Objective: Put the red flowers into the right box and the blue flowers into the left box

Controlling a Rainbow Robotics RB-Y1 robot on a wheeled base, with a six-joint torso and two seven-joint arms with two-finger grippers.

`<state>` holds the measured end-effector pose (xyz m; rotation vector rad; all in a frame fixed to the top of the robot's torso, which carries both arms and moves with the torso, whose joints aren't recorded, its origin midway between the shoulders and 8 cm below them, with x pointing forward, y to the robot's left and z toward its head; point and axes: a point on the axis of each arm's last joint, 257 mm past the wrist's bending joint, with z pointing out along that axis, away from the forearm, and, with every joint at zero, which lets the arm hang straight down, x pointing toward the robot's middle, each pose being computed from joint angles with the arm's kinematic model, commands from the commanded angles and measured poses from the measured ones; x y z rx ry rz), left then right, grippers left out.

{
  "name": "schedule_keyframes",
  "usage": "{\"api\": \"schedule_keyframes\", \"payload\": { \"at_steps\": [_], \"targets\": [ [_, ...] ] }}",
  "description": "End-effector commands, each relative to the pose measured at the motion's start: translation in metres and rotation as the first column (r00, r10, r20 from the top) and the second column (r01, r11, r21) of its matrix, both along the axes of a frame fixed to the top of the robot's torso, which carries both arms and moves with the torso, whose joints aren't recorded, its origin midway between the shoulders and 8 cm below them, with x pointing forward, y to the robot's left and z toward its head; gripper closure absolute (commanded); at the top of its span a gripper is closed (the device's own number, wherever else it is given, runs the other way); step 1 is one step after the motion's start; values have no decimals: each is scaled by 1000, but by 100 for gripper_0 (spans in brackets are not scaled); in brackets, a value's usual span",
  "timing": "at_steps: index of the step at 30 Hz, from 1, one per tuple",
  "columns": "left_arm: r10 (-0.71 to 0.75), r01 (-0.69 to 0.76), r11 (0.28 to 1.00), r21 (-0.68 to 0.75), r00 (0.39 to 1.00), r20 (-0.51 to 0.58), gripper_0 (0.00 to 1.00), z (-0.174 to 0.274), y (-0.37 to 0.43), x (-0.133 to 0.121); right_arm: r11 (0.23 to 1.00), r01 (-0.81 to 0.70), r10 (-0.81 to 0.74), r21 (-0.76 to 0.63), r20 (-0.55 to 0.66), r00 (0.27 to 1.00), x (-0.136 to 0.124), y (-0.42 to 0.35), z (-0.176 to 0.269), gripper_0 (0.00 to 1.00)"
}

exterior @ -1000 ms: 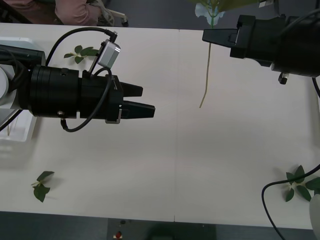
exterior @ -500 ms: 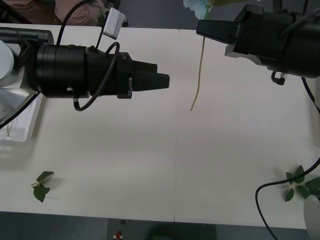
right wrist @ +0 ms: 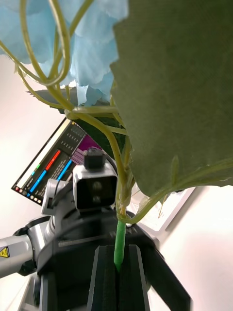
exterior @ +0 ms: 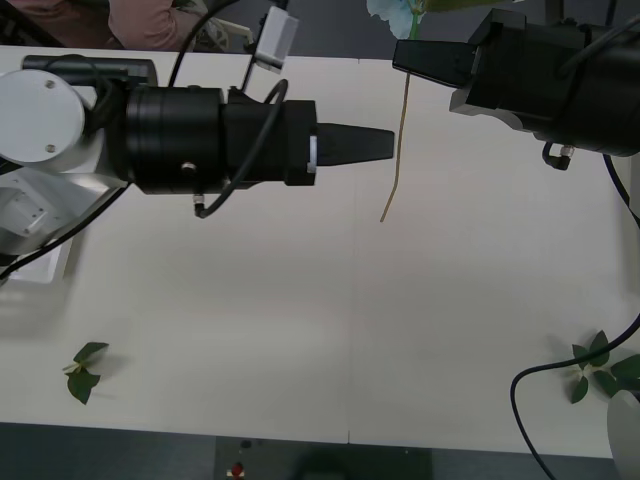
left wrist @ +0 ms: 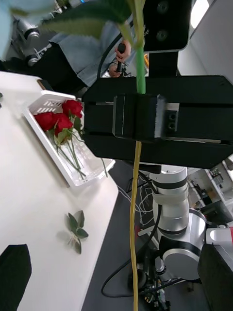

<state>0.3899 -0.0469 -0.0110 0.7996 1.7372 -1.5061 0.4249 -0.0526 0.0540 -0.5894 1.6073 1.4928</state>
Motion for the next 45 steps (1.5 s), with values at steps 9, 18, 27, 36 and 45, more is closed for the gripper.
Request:
{"api": "schedule_keyframes", "payload": {
  "at_steps": [9,18,27,36,45],
  "targets": [
    [-15,16,999,-29,1000,26,53,13,-40,3,1000,-8,8,4,47,999,-4,4,7,100],
    [-13,14,999,-29,1000,23,100,14,-39,4,1000,-8,8,4,47,999,-4,4,7,100],
    [-13,13,1000,-27,1000,28,100,13,-39,4,1000,-8,8,4,47,999,-4,4,7,100],
    [-11,12,1000,-24,999,36,100,13,-38,5,1000,-8,8,4,47,999,-4,4,7,0],
    [32,-33,999,10,998,51,100,12,-13,20,1000,-8,8,4,47,999,-4,4,7,0]
  ]
}}
